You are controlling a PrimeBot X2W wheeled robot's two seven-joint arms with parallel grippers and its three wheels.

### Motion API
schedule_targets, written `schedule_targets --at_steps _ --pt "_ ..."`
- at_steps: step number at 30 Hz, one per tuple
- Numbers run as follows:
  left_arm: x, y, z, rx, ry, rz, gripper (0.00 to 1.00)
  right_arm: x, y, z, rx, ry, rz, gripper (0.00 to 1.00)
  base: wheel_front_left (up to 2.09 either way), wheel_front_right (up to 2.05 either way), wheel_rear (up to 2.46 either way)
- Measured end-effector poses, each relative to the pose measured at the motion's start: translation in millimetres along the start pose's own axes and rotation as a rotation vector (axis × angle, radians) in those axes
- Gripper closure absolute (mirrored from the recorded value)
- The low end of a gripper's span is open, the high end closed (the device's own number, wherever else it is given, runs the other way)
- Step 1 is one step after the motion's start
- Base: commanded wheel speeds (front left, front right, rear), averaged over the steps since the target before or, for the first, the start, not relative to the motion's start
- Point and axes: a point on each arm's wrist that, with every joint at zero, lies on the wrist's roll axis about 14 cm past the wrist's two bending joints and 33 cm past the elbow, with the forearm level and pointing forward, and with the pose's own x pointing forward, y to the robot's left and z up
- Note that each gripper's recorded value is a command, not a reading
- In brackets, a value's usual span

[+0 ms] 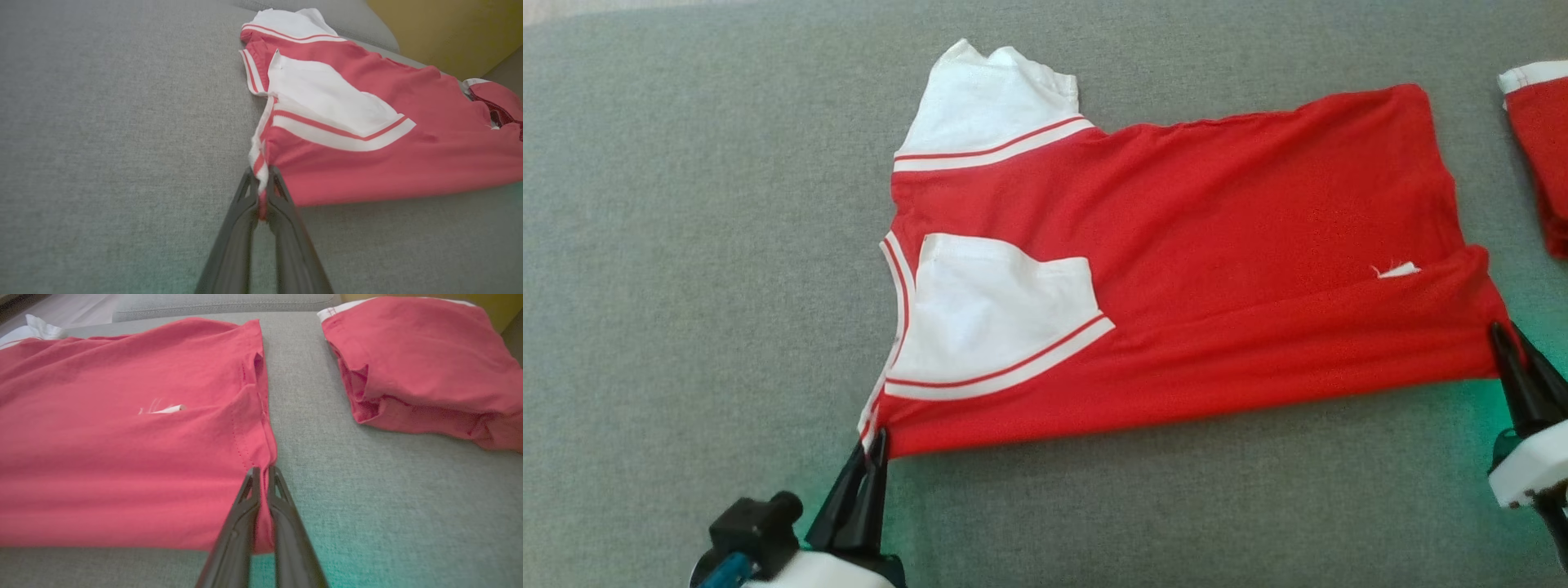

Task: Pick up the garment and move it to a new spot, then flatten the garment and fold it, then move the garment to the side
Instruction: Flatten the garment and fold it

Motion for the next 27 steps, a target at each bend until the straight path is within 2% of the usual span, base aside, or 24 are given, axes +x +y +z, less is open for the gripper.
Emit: schedule_targets --at_steps 5,6,7,11,15,18,23,27 --pt "-1.1 0.3 -11.5 -0.011 0.066 -0.002 1.0 -6.8 1.0 -5.3 0.001 0.033 -0.014 1.0 0.0 0.0 0.0" --pt "-1.2 0.4 -13.9 -0.009 0.079 -0.004 1.0 -8.1 1.9 -6.7 0.003 0.038 -0.015 0.87 0.0 0.0 0.0" --pt "0.2 3.6 -18.3 0.007 0.105 -0.002 0.0 -11.5 -1.8 -8.9 0.007 0.048 -0.042 0.0 0.0 0.0 0.0" --pt "14.8 4.7 0.1 0.066 0.06 -0.021 0.0 -10.4 -6.4 6.4 0.006 -0.002 -0.063 0.0 0.0 0.0 0.0" --pt "60.4 2.2 71.2 0.212 -0.082 -0.084 0.0 -4.5 -4.3 22.1 -0.007 -0.061 -0.071 0.0 0.0 0.0 0.0" --pt "92.0 -7.8 113.9 0.323 -0.123 -0.147 0.0 1.5 2.3 25.1 -0.009 -0.075 -0.061 0.0 0.0 0.0 0.0" --pt "147.0 -19.2 156.9 0.468 -0.063 -0.234 0.0 12.3 8.1 34.2 -0.02 -0.102 -0.05 0.0 0.0 0.0 0.0" --pt "179.1 -20.1 159.2 0.522 0.044 -0.264 0.0 14.9 7.0 31.9 -0.019 -0.099 -0.055 0.0 0.0 0.0 0.0"
